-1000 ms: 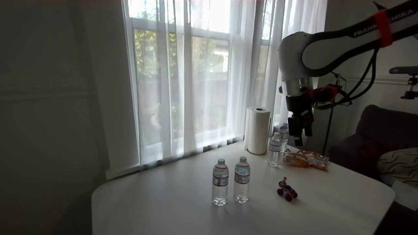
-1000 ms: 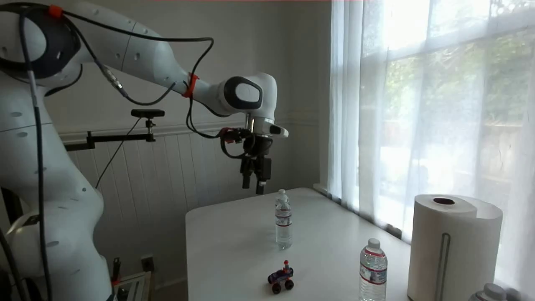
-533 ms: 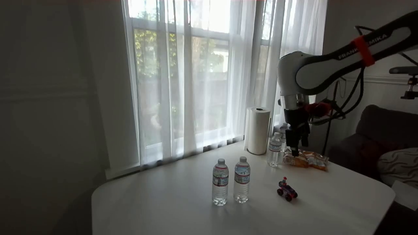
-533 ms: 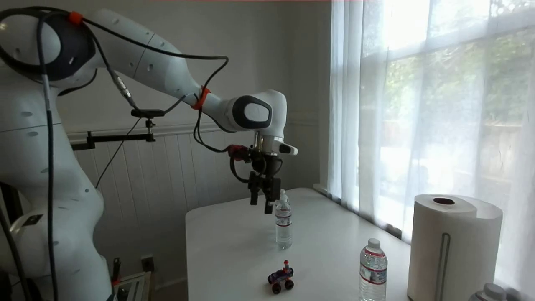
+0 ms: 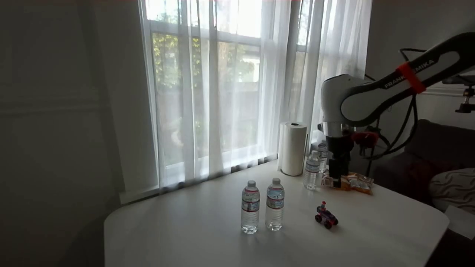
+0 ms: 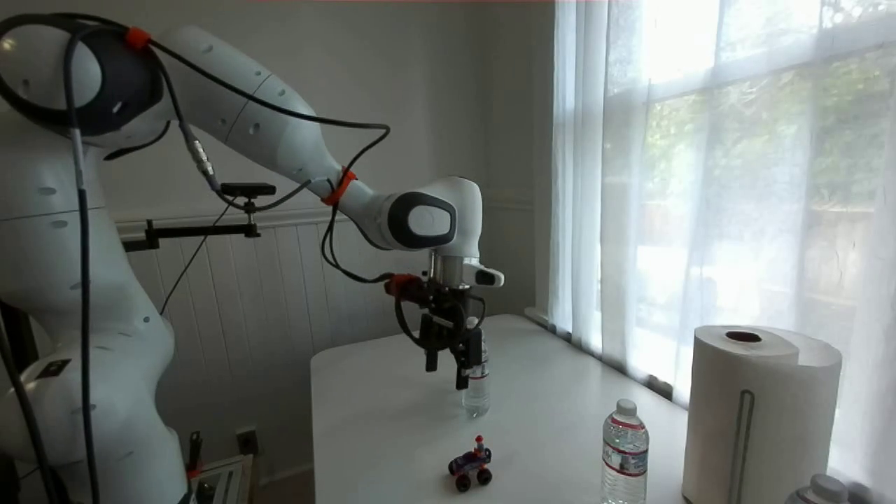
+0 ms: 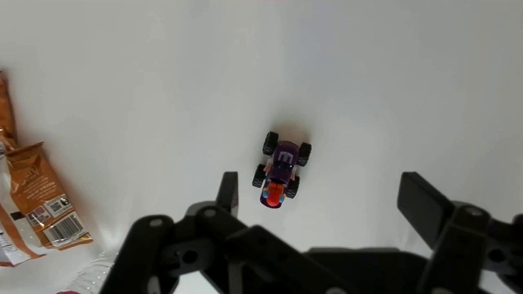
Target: Remove the orange object on top of the toy car and place it on the table
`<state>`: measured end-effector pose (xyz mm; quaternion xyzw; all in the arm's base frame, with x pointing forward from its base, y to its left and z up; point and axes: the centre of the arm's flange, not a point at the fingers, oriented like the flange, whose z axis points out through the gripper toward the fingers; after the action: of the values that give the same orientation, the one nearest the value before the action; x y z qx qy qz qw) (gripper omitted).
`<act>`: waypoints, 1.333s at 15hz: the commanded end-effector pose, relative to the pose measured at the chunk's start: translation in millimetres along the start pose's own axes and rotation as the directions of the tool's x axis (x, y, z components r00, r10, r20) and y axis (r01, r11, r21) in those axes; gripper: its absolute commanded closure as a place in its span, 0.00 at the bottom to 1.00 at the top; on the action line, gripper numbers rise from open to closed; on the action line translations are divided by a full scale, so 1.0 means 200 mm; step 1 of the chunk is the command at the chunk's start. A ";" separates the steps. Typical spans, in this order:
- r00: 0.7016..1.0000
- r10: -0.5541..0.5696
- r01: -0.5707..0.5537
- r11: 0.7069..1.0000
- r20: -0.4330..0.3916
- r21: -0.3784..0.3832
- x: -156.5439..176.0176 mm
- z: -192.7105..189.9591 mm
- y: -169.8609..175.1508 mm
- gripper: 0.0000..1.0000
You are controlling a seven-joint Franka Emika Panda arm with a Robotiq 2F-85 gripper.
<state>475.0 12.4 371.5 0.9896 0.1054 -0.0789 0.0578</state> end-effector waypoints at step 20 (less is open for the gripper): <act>0.997 -0.013 0.014 1.000 -0.071 0.015 -0.06 0.19 0.04 0.00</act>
<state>468.8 1.9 349.0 0.9905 0.1103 -0.0644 0.0516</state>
